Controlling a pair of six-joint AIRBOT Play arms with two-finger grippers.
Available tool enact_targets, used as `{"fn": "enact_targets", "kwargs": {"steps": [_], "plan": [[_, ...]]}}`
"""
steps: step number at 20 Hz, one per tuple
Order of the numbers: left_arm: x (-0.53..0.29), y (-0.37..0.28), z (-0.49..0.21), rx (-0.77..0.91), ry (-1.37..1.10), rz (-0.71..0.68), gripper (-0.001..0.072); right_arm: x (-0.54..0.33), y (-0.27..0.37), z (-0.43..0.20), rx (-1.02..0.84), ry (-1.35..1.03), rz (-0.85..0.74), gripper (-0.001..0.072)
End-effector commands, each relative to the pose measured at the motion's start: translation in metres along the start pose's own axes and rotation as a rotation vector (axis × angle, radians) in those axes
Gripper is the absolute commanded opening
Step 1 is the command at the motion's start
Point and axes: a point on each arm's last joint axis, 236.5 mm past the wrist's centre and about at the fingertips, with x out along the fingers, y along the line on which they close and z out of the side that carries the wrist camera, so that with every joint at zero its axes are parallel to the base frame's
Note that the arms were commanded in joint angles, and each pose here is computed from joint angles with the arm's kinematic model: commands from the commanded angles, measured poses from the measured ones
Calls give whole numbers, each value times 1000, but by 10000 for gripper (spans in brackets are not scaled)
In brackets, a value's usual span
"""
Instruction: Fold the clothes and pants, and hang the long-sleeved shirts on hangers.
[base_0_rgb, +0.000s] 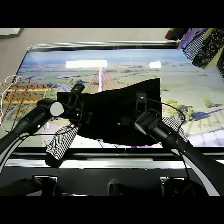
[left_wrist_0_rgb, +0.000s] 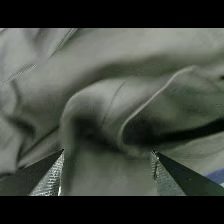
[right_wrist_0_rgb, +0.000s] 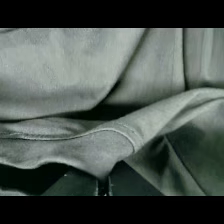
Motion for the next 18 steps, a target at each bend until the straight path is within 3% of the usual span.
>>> {"fn": "enact_targets", "kwargs": {"steps": [1,4,5,6,7,12,18], "plan": [[14,-11,12,-22,7,-8,623,-3,1,-9,2,46,0,35],[40,-3,-7,-76,110,9,599,-3,1,-10,4,51,-2,35],[48,-1,-15,-95,148,15,523,-4,-1,-14,23,69,-11,35],[54,1,-22,-111,178,19,249,-7,-4,-18,46,92,-29,35],[56,4,-23,-122,186,23,39,-13,-8,-19,45,107,-52,35],[-22,12,10,-145,218,32,37,-88,-17,29,-30,43,-126,34],[-153,-16,19,-15,174,11,37,-205,-4,44,0,72,-31,34]]}}
